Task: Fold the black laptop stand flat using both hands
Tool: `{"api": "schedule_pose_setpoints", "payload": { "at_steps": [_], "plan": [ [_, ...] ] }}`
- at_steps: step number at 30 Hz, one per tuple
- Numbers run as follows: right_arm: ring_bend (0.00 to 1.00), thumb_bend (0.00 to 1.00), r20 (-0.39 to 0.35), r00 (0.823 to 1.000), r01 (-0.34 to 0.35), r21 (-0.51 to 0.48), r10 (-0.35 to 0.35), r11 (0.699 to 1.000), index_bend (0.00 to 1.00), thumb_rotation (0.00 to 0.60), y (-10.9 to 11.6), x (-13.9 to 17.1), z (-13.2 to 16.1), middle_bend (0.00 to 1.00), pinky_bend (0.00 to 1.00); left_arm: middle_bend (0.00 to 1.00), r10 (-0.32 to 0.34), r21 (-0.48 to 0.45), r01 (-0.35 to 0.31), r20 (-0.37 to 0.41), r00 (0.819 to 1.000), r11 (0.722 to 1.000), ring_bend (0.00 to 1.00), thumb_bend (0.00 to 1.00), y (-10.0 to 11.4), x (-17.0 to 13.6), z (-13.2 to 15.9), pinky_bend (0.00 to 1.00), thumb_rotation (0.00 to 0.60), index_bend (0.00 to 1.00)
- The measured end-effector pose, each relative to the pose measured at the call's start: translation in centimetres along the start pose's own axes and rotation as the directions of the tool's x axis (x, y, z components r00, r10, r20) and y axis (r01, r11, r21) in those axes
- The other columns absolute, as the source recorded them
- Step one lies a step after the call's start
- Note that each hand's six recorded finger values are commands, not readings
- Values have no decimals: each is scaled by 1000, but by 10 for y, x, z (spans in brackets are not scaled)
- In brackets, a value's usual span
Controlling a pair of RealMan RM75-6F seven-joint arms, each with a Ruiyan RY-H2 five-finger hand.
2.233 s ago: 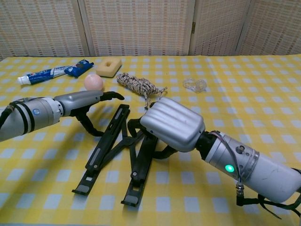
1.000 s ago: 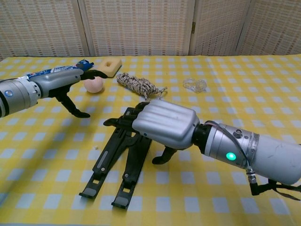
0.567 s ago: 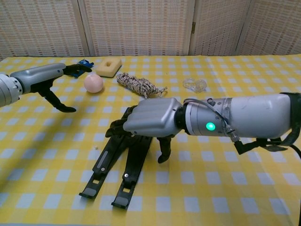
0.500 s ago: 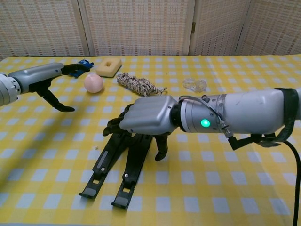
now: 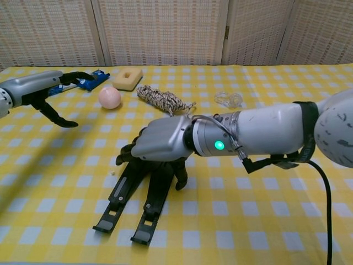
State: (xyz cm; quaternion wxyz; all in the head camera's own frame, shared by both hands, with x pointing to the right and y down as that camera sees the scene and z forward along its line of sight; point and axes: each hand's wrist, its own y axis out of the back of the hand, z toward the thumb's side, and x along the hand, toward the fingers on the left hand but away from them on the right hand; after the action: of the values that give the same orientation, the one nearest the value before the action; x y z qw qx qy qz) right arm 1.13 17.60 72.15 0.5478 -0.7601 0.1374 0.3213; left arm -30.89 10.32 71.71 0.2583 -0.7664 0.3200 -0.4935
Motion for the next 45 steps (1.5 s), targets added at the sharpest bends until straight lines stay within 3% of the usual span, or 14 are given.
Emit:
{"api": "schedule_pose_setpoints", "payload": {
  "at_steps": [7,15,22,32,34,39,42,45],
  "plan": [
    [121,183,10,1000,-15,2,15,1000,14,600,0,-6,-2,180,113,0,5,-6,-5,-1,1000,1000,0,230,1,-1,-1,0,600,0],
    [211,183,27,1000,12,5,-13,1000,283,600,3,-8,-4,358,113,0,9,-10,-9,3,1000,1000,0,230,0,-2,-1,0,600,0],
    [285,183,36,997,66,14,-66,998,405,600,9,-2,-9,452,117,0,15,-11,-15,5,1000,1000,0,230,2,-2,1,0,600,0],
    [313,183,60,992,115,0,-115,993,450,600,11,5,-22,480,122,0,17,-2,-17,12,1000,1000,0,230,3,-2,5,0,600,0],
    [277,183,67,992,110,5,-110,994,399,600,8,6,-26,429,117,0,17,0,-17,14,1000,1000,0,229,3,-2,6,0,600,0],
    [163,183,86,992,94,-10,-93,996,48,600,3,12,-32,218,89,0,21,6,-21,19,1000,1000,0,230,4,-2,9,0,600,0],
    [134,183,107,990,99,-34,-95,995,0,600,2,18,-36,126,70,0,27,9,-27,22,999,1000,0,230,7,-3,10,0,600,0],
    [131,182,136,984,125,-62,-116,990,0,600,4,28,-41,112,70,0,33,10,-33,20,999,999,0,230,11,-6,10,0,600,0]
  ]
}}
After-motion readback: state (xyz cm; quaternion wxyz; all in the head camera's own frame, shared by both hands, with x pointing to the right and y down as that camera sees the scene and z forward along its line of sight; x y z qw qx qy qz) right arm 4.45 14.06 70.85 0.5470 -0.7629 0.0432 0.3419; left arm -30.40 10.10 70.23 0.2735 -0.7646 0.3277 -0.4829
